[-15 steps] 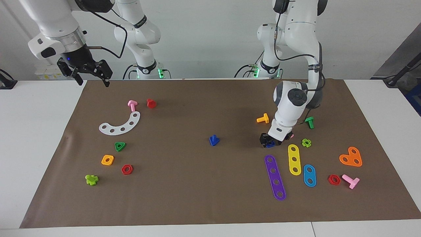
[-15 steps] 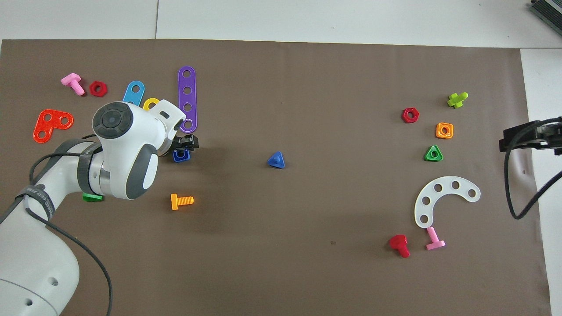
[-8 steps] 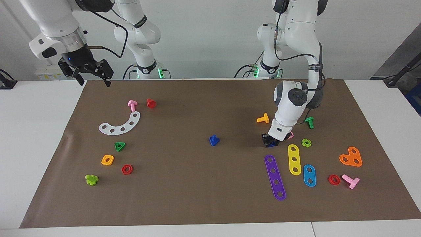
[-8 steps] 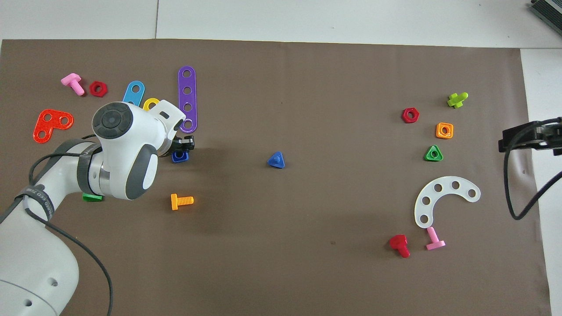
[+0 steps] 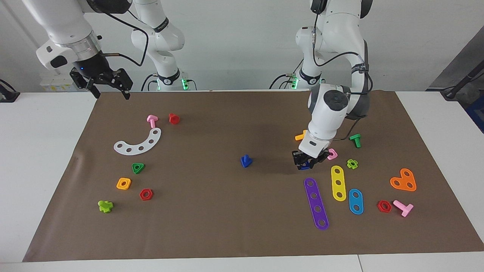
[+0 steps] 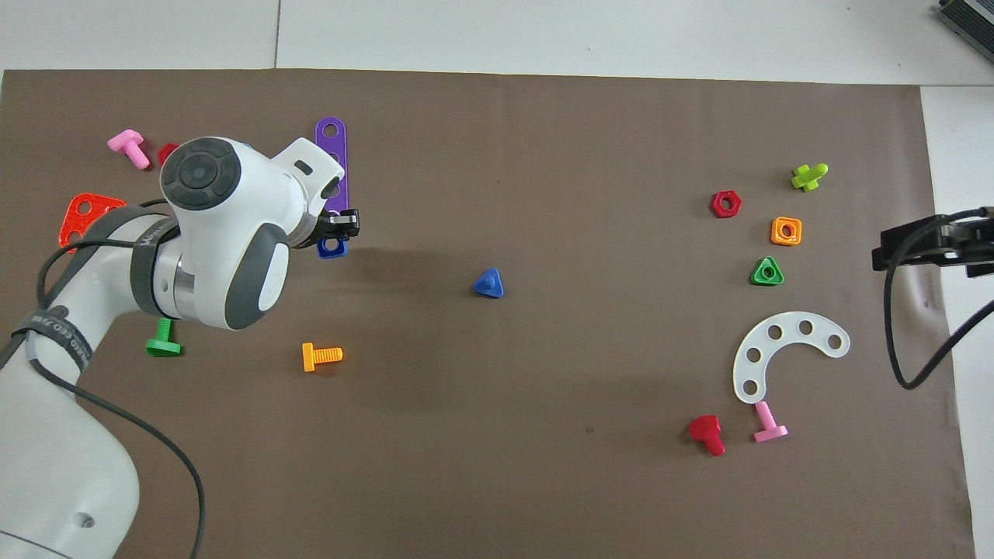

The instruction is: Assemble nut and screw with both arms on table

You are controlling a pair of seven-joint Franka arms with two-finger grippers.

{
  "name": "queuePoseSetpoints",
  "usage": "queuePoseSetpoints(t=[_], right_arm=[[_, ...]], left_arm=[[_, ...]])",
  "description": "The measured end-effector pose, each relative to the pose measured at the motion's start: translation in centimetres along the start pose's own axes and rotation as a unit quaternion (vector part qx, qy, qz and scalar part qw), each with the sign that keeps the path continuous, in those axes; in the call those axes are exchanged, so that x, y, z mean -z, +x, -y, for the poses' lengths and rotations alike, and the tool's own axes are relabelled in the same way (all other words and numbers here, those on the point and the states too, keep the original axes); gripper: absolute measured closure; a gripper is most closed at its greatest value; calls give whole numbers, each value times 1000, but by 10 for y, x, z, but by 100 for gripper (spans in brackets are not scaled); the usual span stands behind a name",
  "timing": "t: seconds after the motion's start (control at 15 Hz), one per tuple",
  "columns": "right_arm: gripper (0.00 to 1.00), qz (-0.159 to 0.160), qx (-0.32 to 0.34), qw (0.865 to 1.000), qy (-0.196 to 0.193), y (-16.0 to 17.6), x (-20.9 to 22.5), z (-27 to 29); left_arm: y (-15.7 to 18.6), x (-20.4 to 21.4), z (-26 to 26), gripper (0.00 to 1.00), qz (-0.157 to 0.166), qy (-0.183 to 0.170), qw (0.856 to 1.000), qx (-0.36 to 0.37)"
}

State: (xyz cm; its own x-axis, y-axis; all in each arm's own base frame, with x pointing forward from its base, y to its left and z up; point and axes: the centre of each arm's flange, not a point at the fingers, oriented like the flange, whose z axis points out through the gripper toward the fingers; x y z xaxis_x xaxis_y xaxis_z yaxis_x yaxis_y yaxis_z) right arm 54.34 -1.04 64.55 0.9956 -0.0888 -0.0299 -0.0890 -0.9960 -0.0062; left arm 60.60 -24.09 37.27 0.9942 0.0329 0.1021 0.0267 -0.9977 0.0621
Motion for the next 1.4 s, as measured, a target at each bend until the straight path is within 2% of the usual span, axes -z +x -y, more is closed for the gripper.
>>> queuePoseSetpoints(t=[0.33, 0.67, 0.87, 1.4], right_arm=[[0, 0, 0, 1000, 1, 0, 0, 0], [0, 1, 0, 1000, 1, 0, 0, 0], [0, 1, 0, 1000, 1, 0, 0, 0], [0, 1, 0, 1000, 1, 0, 0, 0]], left_arm=[[-27, 5, -95, 54, 3, 3, 1000, -6], [-68, 2, -155, 54, 6, 1, 1000, -4], [-77, 1, -170, 54, 0, -4, 1000, 0], [-75, -17, -176, 54, -15, -18, 1000, 12]])
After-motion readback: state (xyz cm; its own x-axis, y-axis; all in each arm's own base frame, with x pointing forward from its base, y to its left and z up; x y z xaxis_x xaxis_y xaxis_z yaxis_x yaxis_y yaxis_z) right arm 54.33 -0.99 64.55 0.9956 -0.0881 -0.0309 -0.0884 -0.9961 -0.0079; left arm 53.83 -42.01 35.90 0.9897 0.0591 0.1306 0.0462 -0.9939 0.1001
